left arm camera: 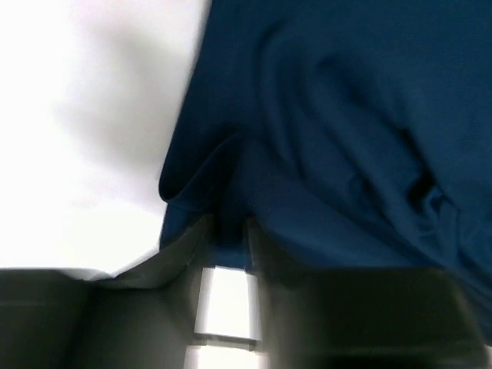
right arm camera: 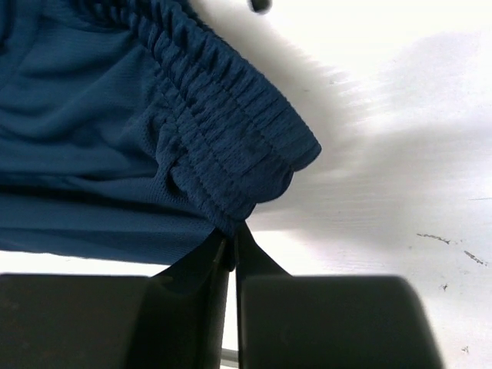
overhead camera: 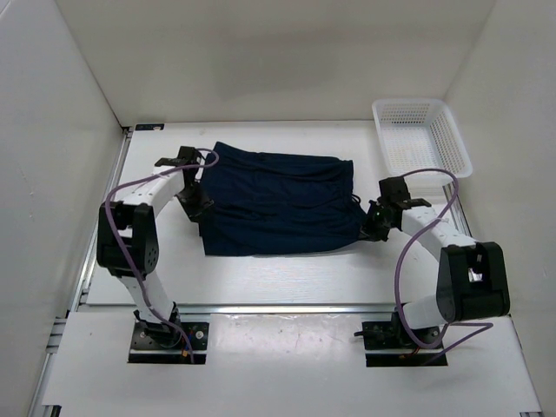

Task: Fold and stack the shorts
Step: Flatten the shorts out, then fold the shorts

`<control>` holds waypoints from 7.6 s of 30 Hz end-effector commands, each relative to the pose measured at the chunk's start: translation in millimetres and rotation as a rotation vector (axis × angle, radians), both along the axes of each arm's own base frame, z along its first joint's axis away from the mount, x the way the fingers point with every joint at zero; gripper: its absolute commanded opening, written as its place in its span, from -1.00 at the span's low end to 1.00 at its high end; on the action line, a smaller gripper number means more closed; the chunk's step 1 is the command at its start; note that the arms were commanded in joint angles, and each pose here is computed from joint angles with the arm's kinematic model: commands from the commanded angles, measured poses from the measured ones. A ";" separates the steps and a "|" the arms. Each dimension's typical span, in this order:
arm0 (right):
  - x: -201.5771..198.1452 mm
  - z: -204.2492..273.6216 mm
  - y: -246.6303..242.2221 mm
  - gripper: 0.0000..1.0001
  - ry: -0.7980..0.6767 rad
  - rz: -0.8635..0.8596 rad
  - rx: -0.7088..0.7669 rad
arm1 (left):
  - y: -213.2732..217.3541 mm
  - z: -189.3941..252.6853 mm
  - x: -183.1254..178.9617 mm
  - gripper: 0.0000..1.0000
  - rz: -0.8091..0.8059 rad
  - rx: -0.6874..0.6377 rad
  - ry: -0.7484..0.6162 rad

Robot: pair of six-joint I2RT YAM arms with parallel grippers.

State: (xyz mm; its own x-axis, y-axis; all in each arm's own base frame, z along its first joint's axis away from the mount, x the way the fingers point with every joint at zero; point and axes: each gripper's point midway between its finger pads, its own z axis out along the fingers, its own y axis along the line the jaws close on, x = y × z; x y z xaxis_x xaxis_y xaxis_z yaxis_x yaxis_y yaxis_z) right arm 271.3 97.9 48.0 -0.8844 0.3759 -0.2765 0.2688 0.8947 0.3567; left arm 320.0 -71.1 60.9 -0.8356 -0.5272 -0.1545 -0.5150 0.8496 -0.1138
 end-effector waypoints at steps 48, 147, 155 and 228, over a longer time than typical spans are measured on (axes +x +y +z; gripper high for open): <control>7.5 16.7 -3.8 -0.44 -0.045 0.005 -0.018 | -17.9 6.7 -55.3 -0.79 -0.134 0.012 -0.067; -20.4 8.0 -26.0 -1.00 -0.003 -0.086 -0.106 | -15.4 93.8 -153.6 -0.79 -0.052 -0.084 -0.207; -56.1 37.7 -33.6 -1.00 -0.017 -0.087 -0.114 | -22.1 122.1 -144.3 -0.79 -0.021 -0.144 -0.312; 111.7 32.8 30.8 -1.00 -0.034 -0.005 -0.104 | 3.6 8.8 60.0 -0.80 -0.142 -0.046 -0.122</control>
